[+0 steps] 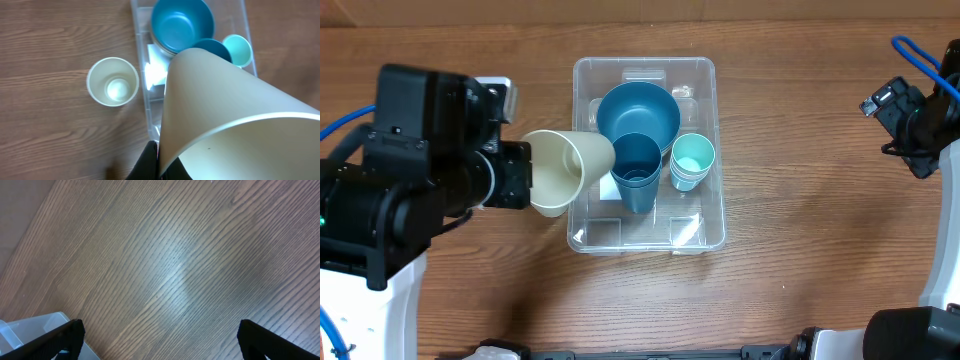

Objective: Pack container
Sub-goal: 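Carry the cream cup into the bin's front-left corner and release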

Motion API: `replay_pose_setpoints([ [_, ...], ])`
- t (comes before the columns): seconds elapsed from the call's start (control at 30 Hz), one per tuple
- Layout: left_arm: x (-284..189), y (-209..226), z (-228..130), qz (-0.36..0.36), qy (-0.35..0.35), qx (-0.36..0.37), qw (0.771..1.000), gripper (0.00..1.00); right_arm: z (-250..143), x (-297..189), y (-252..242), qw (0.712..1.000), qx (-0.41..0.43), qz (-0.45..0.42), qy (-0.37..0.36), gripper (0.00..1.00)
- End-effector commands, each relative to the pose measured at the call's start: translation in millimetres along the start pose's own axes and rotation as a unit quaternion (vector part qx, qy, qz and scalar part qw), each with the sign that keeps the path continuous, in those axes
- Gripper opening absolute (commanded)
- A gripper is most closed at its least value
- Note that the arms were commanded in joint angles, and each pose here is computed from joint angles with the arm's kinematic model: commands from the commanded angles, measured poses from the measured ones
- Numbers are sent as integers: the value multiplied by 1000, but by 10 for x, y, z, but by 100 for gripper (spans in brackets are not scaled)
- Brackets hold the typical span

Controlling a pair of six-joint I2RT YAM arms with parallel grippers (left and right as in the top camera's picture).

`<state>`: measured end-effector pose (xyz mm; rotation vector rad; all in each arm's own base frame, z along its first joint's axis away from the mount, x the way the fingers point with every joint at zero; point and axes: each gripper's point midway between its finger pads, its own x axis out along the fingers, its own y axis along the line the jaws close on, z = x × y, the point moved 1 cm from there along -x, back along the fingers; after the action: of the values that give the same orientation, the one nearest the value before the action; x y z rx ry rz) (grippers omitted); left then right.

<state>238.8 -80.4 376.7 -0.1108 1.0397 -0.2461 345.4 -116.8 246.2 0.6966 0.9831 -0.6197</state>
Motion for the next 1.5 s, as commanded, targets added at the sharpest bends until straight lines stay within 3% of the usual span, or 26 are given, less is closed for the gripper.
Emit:
replay_pose_setpoints([
  [0.0,66,-131,-74,-20,18,20,999,4,33,-28,7,1000,3,2,-8,100],
  [0.43,538,-76,-468,0,127,23,992,4,33,-28,7,1000,3,2,-8,100],
  [0.93,1317,126,-697,38,194,13,980,4,33,-28,7,1000,3,2,-8,100],
  [1.27,1711,129,-577,38,189,14,981,14,33,-28,7,1000,3,2,-8,100],
  [1.47,1765,117,-524,35,181,15,983,16,33,-28,7,1000,3,2,-8,100],
])
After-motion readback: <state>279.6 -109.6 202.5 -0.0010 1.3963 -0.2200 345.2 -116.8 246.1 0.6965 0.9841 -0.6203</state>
